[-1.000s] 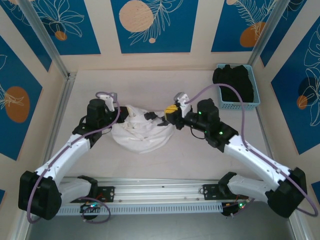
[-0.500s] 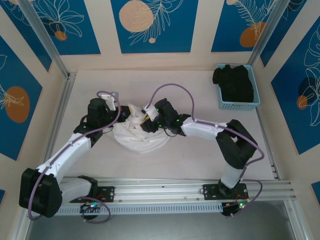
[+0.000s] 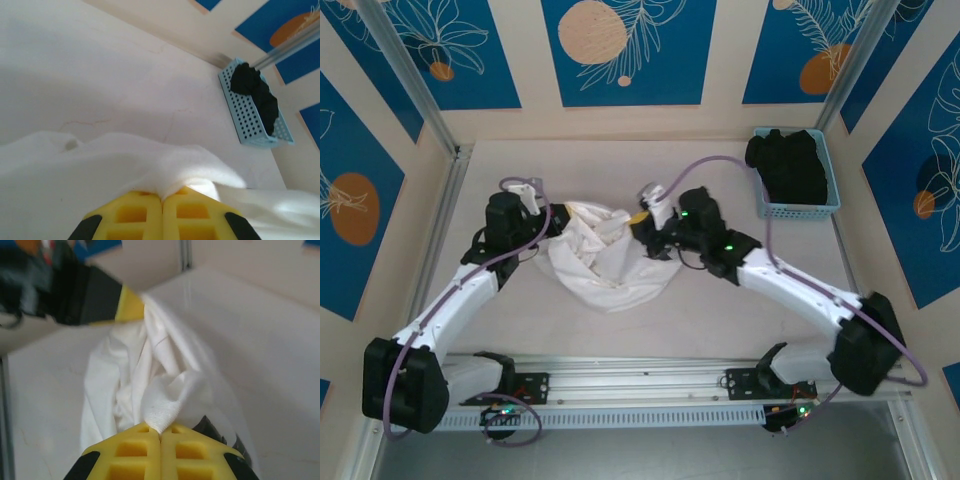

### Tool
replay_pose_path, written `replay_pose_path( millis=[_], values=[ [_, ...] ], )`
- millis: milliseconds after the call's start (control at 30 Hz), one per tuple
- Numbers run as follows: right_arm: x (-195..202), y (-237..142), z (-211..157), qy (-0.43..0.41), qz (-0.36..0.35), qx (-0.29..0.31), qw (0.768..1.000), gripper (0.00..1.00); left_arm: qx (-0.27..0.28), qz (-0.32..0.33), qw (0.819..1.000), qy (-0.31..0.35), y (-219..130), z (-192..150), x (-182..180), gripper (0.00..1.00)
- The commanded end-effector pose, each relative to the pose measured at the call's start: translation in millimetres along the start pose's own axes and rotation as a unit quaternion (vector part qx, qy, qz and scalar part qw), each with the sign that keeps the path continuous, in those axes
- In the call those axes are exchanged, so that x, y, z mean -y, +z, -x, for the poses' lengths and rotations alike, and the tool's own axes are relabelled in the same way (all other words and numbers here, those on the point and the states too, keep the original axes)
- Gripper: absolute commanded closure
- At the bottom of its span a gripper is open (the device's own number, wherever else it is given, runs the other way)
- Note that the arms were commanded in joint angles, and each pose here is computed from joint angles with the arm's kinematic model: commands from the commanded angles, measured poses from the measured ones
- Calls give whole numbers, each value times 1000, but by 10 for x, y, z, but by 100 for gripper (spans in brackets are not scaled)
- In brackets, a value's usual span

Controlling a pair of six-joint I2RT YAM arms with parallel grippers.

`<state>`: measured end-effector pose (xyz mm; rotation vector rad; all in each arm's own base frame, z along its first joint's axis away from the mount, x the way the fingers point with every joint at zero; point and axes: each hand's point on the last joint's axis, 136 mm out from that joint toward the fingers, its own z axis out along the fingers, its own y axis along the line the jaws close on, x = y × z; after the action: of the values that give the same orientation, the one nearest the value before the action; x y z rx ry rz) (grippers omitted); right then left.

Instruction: Fold the inside-out t-shirt

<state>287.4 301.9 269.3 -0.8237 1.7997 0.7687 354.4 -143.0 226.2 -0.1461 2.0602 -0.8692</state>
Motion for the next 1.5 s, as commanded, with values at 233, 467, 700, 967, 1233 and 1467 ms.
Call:
replay_pose_path(
  millis=[233,467,700,967,1233,1467],
  values=[
    [162,-308,-368,101,23,4,995,99,4,118,993,13,35,-37,-681,100],
    [193,-306,-990,160,8,-49,986,100,-40,237,970,38,-82,-540,-1340,100],
    [150,-318,-882,168,18,-48,984,100,-5,216,973,83,-316,-539,-1044,57],
    [112,-217,-511,217,41,-50,974,100,21,73,969,236,-396,-716,92,39],
    [167,-69,-351,264,49,-60,961,100,-15,48,932,360,16,-1143,611,29],
    [234,-56,-393,275,44,-65,958,100,-10,112,916,384,302,-1106,475,48]
  ],
)
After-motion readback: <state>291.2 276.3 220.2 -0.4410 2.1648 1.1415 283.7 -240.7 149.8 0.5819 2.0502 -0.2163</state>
